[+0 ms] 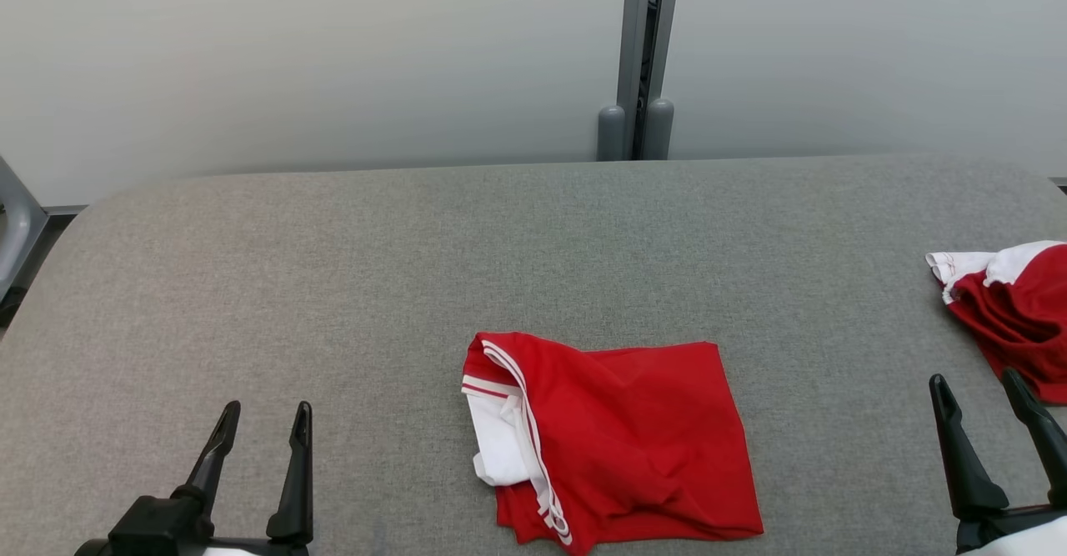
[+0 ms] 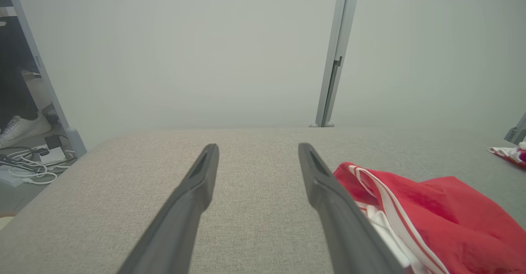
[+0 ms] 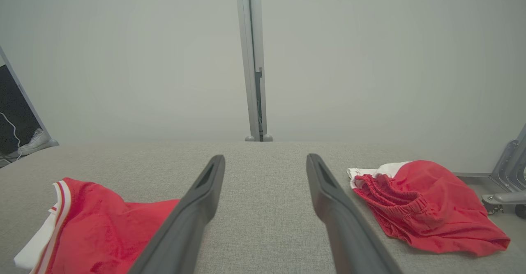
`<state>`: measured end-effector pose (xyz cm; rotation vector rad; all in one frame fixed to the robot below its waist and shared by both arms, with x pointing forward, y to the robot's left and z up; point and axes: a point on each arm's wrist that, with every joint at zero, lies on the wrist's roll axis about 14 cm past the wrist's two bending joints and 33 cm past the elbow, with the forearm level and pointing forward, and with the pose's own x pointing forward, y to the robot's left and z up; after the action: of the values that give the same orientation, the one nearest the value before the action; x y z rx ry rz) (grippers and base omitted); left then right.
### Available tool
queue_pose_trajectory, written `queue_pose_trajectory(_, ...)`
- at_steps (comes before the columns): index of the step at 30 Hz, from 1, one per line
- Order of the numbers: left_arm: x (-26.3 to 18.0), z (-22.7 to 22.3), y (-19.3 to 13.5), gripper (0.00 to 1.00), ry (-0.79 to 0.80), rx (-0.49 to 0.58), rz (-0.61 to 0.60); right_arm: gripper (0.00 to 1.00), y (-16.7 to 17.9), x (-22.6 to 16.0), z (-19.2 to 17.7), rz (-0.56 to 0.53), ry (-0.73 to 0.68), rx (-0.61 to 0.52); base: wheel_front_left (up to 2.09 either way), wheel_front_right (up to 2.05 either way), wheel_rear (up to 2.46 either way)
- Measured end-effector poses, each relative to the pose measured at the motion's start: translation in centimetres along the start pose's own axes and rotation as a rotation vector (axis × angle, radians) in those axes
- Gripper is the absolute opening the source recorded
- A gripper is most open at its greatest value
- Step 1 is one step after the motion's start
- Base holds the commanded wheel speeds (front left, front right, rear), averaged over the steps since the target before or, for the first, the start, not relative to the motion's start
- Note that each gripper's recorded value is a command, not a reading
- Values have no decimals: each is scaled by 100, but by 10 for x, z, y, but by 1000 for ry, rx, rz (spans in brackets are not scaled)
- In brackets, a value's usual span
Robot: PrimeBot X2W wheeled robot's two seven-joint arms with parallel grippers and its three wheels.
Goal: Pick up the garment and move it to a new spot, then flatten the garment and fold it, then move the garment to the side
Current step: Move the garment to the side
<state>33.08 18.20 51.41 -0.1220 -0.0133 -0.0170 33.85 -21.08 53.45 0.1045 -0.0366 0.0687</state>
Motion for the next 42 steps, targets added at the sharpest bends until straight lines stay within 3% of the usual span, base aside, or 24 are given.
queue_pose_trajectory(6, 10, 2, 1, 100, -12, -6, 6, 100, 13, 20, -3, 44, 7, 12, 0, 0, 0)
queue_pose_trajectory(17, 30, -8, 10, 100, -5, -28, 48, 100, 60, 58, -64, 194, 183, 55, 0, 0, 0)
queue_pose_trajectory(31, 39, -29, 31, 100, 36, -33, 131, 100, 96, 49, -172, 310, 576, 116, 0, 0, 0)
queue_pose_trajectory(32, 39, -30, 30, 100, 38, -32, 127, 87, 97, 50, -173, 314, 586, 120, 0, 0, 0)
queue_pose_trajectory(34, 40, -31, 30, 100, 39, -31, 125, 0, 98, 53, -173, 320, 588, 128, 0, 0, 0)
queue_pose_trajectory(42, 46, -26, 26, 100, 19, -24, 104, 0, 91, 71, -146, 349, 497, 77, 0, 0, 0)
